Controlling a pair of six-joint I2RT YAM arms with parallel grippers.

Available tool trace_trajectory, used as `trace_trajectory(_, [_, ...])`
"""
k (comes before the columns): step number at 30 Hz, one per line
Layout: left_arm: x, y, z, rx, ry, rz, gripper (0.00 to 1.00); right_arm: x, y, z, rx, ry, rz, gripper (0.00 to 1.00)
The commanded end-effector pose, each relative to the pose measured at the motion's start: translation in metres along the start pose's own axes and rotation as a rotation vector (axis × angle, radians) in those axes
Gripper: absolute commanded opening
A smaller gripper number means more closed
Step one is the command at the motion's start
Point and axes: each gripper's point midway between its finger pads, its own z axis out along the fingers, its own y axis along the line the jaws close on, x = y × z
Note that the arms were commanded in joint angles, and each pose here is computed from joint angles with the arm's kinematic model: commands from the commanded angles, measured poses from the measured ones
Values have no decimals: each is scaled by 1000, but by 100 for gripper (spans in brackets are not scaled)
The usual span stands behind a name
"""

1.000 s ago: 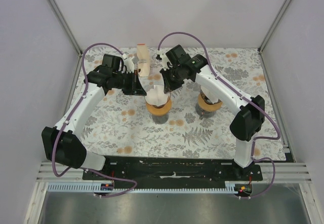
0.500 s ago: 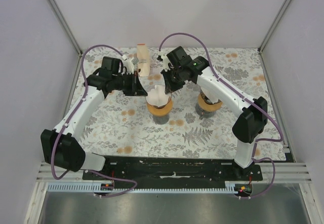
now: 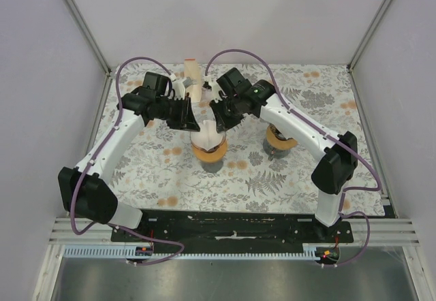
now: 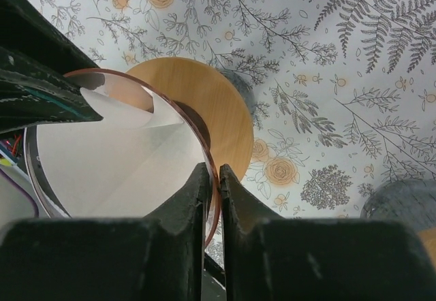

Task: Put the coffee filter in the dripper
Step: Place the coffee filter in the coffee dripper.

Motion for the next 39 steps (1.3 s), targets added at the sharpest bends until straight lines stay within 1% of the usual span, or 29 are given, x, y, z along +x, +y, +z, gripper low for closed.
trace_trajectory(1, [-28, -21, -14, 43, -86, 99, 29, 5, 10, -11, -18, 19, -39, 19])
trace_trajectory(4, [-31, -22, -17, 40, -99, 112, 31, 0, 12, -17, -23, -3, -42, 26])
trace_trajectory(8, [-27, -20, -15, 36, -86, 112, 34, -8, 14, -26, -22, -34, -46, 36])
trace_trajectory(12, [-26, -18, -15, 29, -81, 113, 35, -13, 18, -32, -32, -53, -56, 40])
trace_trajectory(14, [-27, -20, -17, 34, -84, 119, 37, -12, 17, -32, -28, -51, -60, 44])
trace_trajectory(23, [-37, -25, -29, 21, -118, 165, 57, -18, 19, -36, -38, -71, -74, 52])
trace_trajectory(28, [-41, -27, -32, 14, -130, 181, 63, -25, 20, -46, -30, -104, -84, 59])
trace_trajectory(32, [-49, -26, -39, -14, -162, 210, 65, -32, 23, -58, -33, -143, -102, 68])
trace_trajectory(33, [-52, -27, -42, -22, -174, 220, 66, -34, 23, -63, -30, -156, -107, 72])
trace_trajectory(36, [-61, -27, -50, -54, -211, 240, 68, -44, 25, -78, -24, -209, -133, 98])
trace_trajectory(39, [-76, -27, -63, -92, -272, 258, 71, -56, 22, -103, 6, -284, -167, 98])
